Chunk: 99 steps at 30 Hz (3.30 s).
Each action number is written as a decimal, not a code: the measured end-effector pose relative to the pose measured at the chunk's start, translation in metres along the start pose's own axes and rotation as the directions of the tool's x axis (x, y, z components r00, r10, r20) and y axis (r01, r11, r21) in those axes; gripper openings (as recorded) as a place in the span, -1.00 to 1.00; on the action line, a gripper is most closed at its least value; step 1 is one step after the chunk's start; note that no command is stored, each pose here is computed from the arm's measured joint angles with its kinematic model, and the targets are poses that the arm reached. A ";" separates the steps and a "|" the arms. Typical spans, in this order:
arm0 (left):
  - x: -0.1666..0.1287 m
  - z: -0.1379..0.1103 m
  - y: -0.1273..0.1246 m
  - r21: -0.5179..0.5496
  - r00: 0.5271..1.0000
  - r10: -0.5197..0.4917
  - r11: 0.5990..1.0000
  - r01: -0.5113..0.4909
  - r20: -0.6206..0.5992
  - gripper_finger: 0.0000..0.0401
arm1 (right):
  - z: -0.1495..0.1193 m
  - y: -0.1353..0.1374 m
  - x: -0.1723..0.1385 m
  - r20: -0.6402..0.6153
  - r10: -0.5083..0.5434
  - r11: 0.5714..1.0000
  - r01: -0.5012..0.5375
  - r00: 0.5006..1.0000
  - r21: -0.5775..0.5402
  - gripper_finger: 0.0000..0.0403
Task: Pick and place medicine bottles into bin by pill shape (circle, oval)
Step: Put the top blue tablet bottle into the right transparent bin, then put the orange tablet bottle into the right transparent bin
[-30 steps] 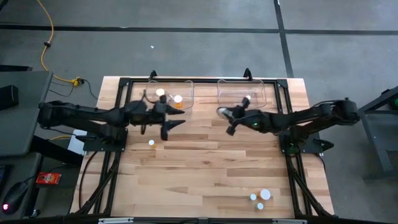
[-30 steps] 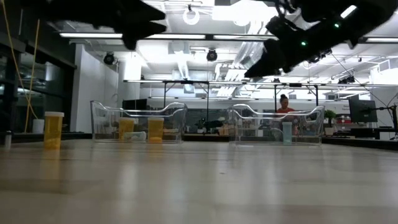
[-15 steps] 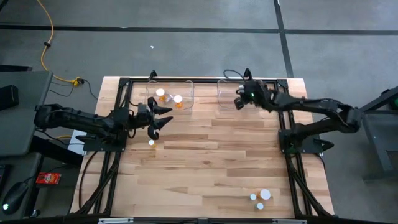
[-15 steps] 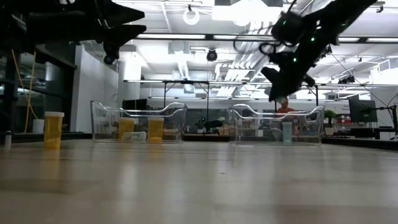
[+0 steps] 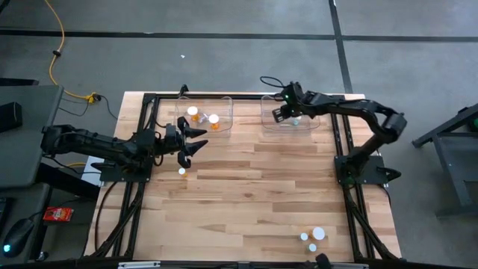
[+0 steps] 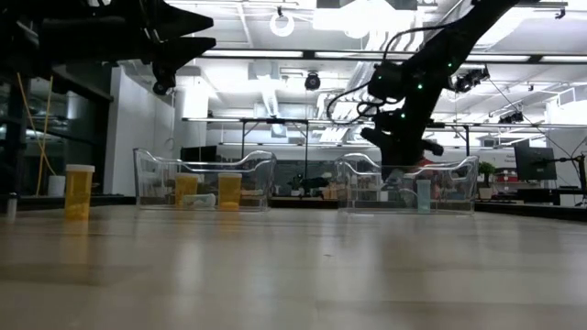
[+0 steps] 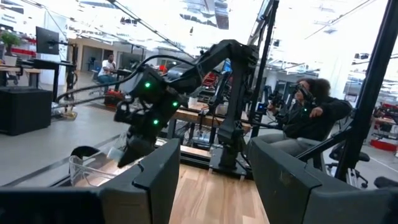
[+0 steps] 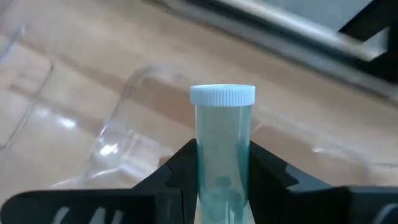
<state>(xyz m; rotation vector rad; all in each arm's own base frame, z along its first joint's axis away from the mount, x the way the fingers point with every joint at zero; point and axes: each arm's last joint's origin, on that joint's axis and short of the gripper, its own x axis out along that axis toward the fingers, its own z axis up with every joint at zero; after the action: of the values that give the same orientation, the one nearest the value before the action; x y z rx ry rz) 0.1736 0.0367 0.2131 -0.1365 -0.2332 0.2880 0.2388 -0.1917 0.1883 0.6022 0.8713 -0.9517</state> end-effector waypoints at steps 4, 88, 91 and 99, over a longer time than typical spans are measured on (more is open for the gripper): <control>0.000 0.000 0.000 0.000 1.000 0.000 1.000 0.000 -0.001 -0.09 | -0.001 0.003 0.011 -0.061 0.032 0.999 -0.031 0.998 0.029 -0.52; -0.004 0.014 -0.070 0.309 0.659 0.231 0.951 0.002 -0.716 -0.07 | -0.136 0.075 -0.093 0.475 0.751 0.644 -0.350 0.459 -0.680 -0.07; -0.021 0.005 -0.068 0.318 0.527 0.278 0.948 -0.016 -0.803 0.02 | -0.136 0.075 -0.093 0.475 0.751 0.645 -0.350 0.459 -0.680 -0.07; -0.042 -0.016 -0.061 0.304 0.351 0.312 0.949 -0.080 -0.883 0.33 | -0.136 0.075 -0.093 0.476 0.750 0.645 -0.350 0.458 -0.679 -0.07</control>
<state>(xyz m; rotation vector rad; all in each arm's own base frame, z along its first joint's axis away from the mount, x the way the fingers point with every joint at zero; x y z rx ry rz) 0.1547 -0.0353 0.1991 -0.0980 0.9980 0.4397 0.2274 -0.0114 0.2002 -0.0079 0.0862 -0.2192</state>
